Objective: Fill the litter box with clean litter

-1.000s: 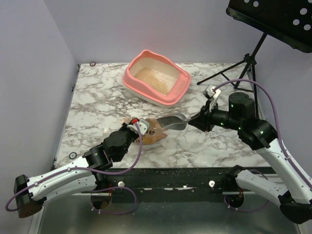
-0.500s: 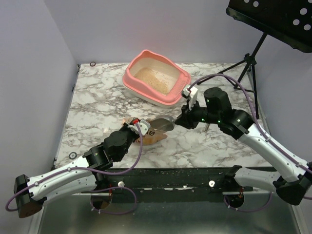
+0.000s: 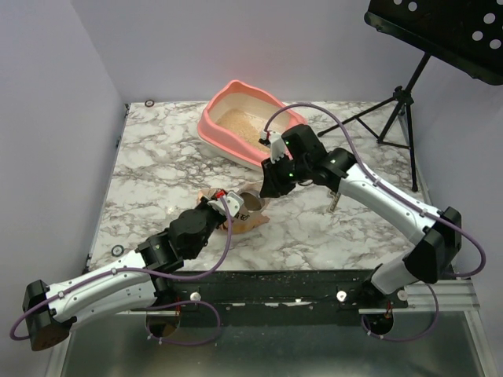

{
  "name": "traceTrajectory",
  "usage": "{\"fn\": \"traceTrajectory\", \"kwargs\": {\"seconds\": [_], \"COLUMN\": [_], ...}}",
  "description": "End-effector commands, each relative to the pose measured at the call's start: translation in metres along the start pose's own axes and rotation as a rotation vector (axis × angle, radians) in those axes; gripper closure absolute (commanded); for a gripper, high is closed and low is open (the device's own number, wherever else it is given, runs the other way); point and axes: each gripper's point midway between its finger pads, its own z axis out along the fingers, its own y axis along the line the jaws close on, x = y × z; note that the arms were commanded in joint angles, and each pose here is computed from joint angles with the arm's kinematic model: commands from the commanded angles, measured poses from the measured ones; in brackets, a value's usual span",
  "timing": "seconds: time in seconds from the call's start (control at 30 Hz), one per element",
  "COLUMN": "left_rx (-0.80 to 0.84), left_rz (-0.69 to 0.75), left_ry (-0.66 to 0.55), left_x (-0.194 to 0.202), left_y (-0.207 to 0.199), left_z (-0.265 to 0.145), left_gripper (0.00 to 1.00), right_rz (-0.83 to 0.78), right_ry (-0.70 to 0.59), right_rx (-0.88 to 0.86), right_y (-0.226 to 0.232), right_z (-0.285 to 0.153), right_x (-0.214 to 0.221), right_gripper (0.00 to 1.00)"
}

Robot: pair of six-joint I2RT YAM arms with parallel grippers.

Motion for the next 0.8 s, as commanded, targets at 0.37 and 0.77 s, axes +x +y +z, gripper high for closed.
{"fn": "traceTrajectory", "kwargs": {"seconds": [0.37, 0.77], "left_rx": [-0.017, -0.024], "left_rz": [-0.060, -0.053], "left_ry": [-0.056, -0.041], "left_x": [-0.022, -0.018], "left_y": [0.009, 0.009], "left_z": [-0.002, -0.001], "left_gripper": [1.00, 1.00], "right_rz": [0.266, 0.425], "right_ry": [0.158, 0.075], "right_rx": [-0.245, -0.356], "right_y": [0.027, 0.041], "right_z": [0.052, 0.055], "right_x": [0.051, 0.044], "right_gripper": [0.99, 0.99]}}
